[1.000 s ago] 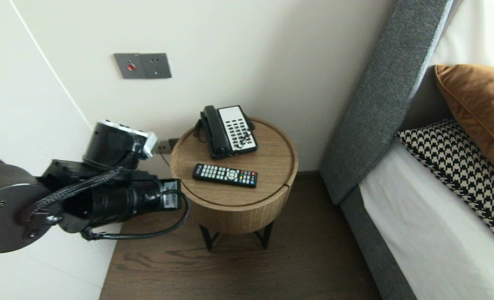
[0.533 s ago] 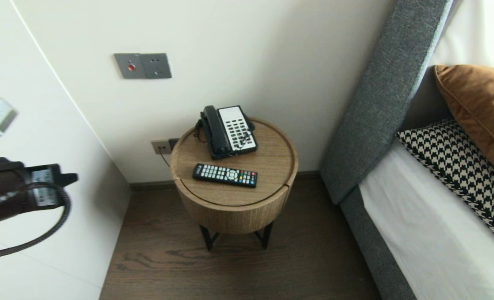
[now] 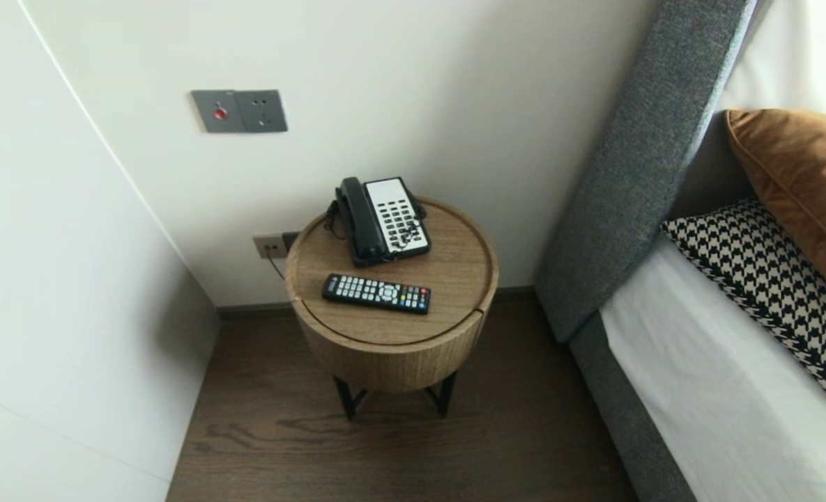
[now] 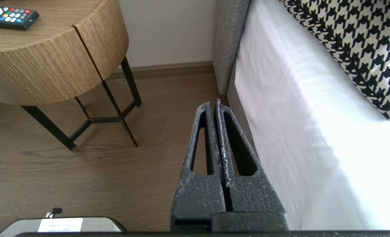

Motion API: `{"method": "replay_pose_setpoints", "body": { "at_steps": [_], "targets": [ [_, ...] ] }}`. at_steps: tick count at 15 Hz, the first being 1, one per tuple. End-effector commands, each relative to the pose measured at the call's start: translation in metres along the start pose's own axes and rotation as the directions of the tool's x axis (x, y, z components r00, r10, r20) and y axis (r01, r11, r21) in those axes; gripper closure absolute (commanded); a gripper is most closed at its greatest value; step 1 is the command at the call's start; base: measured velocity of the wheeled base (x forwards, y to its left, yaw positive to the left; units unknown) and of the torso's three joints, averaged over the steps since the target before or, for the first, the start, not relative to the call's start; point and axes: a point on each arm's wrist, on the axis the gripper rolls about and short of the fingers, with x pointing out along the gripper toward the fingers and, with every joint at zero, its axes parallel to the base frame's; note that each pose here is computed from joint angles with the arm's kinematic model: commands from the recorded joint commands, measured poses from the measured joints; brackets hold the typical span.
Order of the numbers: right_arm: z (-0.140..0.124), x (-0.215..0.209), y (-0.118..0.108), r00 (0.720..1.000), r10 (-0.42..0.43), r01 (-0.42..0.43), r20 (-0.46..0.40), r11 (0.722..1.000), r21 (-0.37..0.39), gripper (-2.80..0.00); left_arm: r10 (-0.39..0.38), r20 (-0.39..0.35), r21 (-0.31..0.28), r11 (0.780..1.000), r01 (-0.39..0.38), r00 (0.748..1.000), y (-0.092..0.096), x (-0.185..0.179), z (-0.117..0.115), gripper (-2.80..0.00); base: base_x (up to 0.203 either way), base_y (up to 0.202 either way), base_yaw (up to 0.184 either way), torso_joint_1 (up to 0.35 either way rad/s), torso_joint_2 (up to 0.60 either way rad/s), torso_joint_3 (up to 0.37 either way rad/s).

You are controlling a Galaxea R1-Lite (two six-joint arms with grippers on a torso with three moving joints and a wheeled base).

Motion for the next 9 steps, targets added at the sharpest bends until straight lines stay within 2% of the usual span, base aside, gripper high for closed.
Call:
{"method": "replay_pose_setpoints", "body": {
  "at_steps": [1,4,5,8,9],
  "targets": [
    [-0.001,0.0,0.0,1.0,0.001,-0.001,0.004,1.0,0.0,0.0,0.015,0.046,0.008,1.0,-0.015,0.999,-0.002,-0.015,-0.034,0.0,0.0,0.0,0.0,0.0,0.0,0.0],
    [-0.001,0.0,0.0,1.0,0.0,0.0,0.004,1.0,0.0,0.0,0.044,0.094,0.059,0.997,-0.05,0.995,-0.006,-0.02,-0.079,0.0,0.0,0.0,0.0,0.0,0.0,0.0],
    [-0.001,0.0,0.0,1.0,0.0,0.0,0.004,1.0,0.0,0.0,0.054,0.078,0.078,0.995,-0.06,0.996,-0.007,-0.016,-0.095,0.0,0.0,0.0,0.0,0.0,0.0,0.0],
    [-0.001,0.0,0.0,1.0,0.0,0.0,0.004,1.0,0.0,0.0,0.094,0.074,0.103,0.989,-0.102,0.993,-0.008,0.001,-0.118,0.0,0.0,0.0,0.0,0.0,0.0,0.0],
    [-0.001,0.0,0.0,1.0,0.0,0.0,0.004,1.0,0.0,0.0,0.099,0.105,0.109,0.988,-0.11,0.99,-0.008,0.004,-0.12,0.0,0.0,0.0,0.0,0.0,0.0,0.0]
  ]
}}
